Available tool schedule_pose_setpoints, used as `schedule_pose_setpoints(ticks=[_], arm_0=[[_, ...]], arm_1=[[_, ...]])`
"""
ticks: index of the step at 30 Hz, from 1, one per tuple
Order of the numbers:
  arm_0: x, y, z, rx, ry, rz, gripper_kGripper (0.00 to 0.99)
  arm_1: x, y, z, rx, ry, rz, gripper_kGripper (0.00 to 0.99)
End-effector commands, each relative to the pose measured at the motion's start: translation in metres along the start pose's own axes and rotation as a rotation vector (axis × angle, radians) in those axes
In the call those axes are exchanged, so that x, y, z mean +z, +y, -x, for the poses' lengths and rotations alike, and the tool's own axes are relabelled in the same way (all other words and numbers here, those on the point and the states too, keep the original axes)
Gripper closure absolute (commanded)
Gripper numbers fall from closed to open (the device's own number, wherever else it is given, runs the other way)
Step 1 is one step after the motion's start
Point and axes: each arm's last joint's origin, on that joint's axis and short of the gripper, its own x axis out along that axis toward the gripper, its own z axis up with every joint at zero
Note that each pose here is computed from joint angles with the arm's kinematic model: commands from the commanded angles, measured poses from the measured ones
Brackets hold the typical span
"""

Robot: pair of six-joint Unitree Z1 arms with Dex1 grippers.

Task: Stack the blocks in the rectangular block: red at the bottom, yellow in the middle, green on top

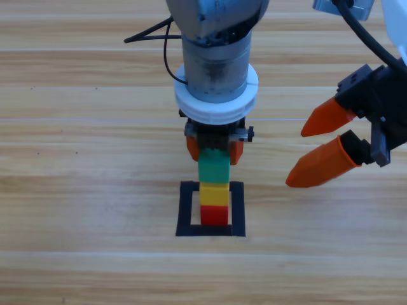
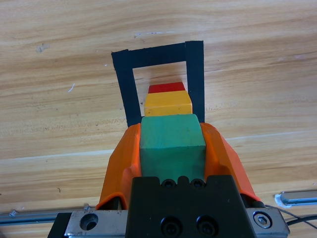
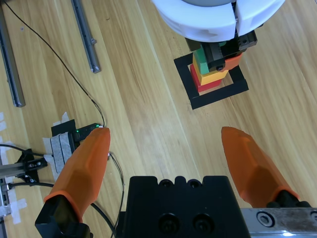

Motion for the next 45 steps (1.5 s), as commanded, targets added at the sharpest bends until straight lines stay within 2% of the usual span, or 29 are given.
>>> schedule_pose_setpoints(ticks=[1,45], arm_0=[[0.0,-0.006,-0.029,0.056,0.039,-0.016,0.99],[0.002,-0.01,-0.042,0.062,0.043,-0.01,0.99]], arm_1=[[-0.008,0.004,-0.015,0.051,0.041,-0.002,0.001],[-0.009,0.005,-0.014,0.052,0.04,-0.002,0.001]])
